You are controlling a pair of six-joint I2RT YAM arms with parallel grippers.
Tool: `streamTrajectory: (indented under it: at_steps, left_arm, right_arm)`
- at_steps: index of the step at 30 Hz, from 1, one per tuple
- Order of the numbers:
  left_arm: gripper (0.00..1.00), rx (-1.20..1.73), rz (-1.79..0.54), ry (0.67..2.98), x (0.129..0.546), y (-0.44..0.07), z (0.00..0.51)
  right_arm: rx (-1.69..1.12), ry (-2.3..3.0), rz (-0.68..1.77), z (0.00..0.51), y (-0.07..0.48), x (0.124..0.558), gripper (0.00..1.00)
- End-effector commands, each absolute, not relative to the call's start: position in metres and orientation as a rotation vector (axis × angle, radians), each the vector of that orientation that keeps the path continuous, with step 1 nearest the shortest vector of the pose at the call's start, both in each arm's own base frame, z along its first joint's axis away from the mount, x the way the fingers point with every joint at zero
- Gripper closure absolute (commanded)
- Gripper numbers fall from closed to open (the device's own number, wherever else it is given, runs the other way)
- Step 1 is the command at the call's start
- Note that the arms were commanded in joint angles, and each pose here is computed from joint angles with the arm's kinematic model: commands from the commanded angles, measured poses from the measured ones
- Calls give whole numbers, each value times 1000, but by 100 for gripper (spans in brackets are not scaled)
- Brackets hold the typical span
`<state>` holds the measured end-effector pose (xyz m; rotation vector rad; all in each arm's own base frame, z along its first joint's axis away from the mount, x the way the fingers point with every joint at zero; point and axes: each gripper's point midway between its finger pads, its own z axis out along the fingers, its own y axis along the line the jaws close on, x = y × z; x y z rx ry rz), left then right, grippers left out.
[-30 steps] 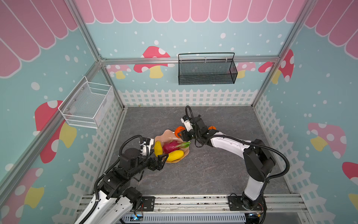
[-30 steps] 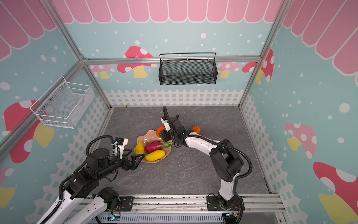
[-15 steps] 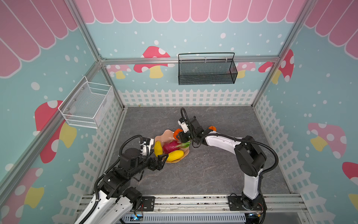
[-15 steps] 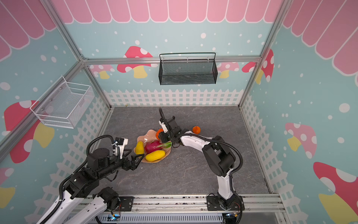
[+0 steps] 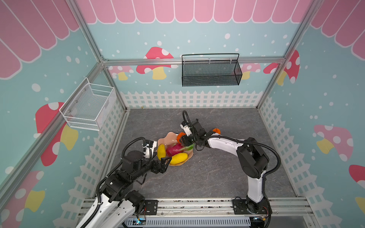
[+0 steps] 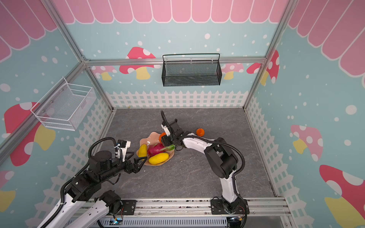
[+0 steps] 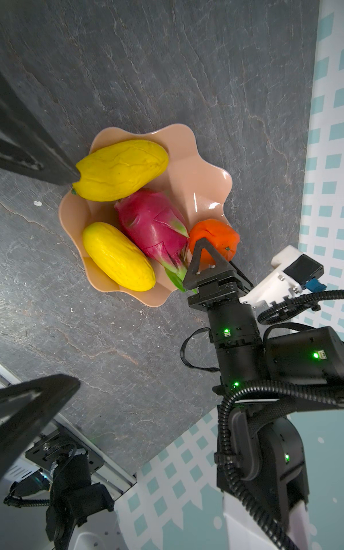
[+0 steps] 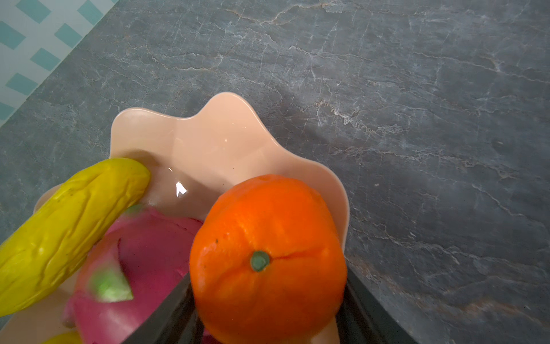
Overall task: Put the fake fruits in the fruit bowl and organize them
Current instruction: 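Carry the large orange into the bowl and open the right gripper, then grasp the small stemmed orange with the right gripper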
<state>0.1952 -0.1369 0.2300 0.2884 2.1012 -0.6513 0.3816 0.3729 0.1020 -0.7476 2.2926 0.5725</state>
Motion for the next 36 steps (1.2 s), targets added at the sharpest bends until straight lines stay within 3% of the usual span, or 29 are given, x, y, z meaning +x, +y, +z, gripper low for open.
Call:
streamTrajectory:
  at_steps: [1, 24, 30, 36]
  left_arm:
    - [0, 292, -631, 2113, 195, -134, 227]
    - [0, 298, -638, 2116, 195, -135, 226]
    - [0, 304, -643, 2114, 194, -136, 227]
    - [0, 305, -646, 2110, 194, -136, 228]
  right_arm:
    - [-773, 2283, 555, 106, 377, 382, 32]
    - [-733, 2173, 524, 162, 369, 388, 24]
    - [-568, 2142, 501, 180, 325, 404, 20]
    - [-275, 2284, 349, 140, 227, 432, 20]
